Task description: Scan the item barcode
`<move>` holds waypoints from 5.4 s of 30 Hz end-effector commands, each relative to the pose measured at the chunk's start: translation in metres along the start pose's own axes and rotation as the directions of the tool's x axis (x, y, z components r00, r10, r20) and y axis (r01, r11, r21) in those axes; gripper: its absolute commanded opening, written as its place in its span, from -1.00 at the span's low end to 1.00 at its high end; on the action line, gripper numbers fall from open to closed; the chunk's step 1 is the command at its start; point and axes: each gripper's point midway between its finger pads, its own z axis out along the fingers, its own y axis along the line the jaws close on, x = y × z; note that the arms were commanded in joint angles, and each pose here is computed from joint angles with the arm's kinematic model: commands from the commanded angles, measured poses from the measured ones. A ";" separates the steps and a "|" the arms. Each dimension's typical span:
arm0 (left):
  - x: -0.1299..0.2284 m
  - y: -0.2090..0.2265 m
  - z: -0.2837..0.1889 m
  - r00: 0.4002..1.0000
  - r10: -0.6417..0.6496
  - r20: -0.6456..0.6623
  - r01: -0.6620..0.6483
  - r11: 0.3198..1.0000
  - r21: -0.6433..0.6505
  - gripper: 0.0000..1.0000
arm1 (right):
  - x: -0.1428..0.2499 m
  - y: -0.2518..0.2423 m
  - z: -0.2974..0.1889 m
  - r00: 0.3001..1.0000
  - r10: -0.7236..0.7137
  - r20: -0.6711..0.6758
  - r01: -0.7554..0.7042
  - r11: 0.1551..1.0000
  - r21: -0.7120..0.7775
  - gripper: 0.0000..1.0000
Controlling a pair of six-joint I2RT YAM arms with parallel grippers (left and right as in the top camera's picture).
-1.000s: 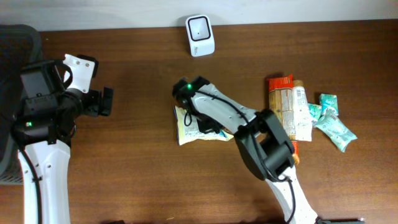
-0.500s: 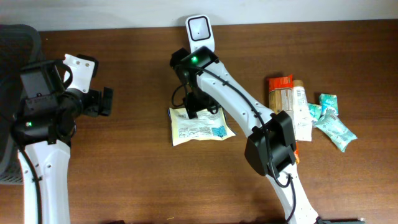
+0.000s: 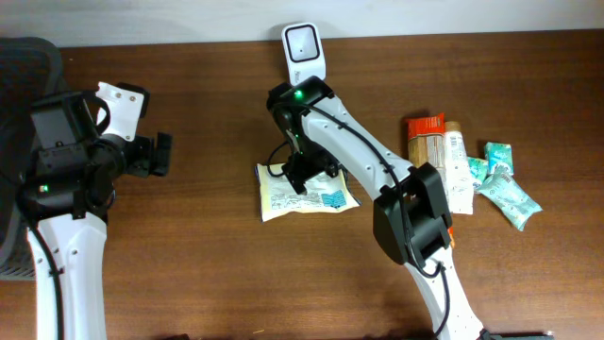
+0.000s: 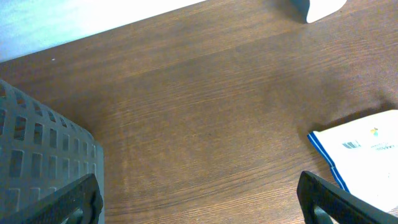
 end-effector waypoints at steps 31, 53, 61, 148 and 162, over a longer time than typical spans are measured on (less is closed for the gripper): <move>-0.003 0.001 -0.005 1.000 0.017 0.014 -0.017 1.000 -0.008 0.98 | 0.014 0.050 0.092 0.989 0.100 -0.110 -0.130 0.944 -0.303 -0.43; -0.003 0.001 -0.005 1.000 0.018 0.014 -0.018 1.000 -0.008 0.98 | 0.014 0.017 -0.039 0.850 -0.453 0.269 0.494 0.863 -0.106 -0.92; -0.003 0.001 -0.005 1.000 0.017 0.014 -0.017 1.000 -0.008 0.98 | 0.015 0.017 -0.039 0.773 -0.570 0.279 0.608 0.791 -0.069 -0.85; -0.003 0.001 -0.005 1.000 0.017 0.014 -0.017 1.000 -0.008 0.98 | 0.109 -0.088 -0.255 0.604 0.432 0.670 0.355 0.607 -0.711 -0.92; -0.003 0.001 -0.005 1.000 0.017 0.014 -0.017 1.000 -0.008 0.98 | 0.062 -0.105 -0.228 0.577 0.375 0.725 0.027 0.879 -0.476 -0.92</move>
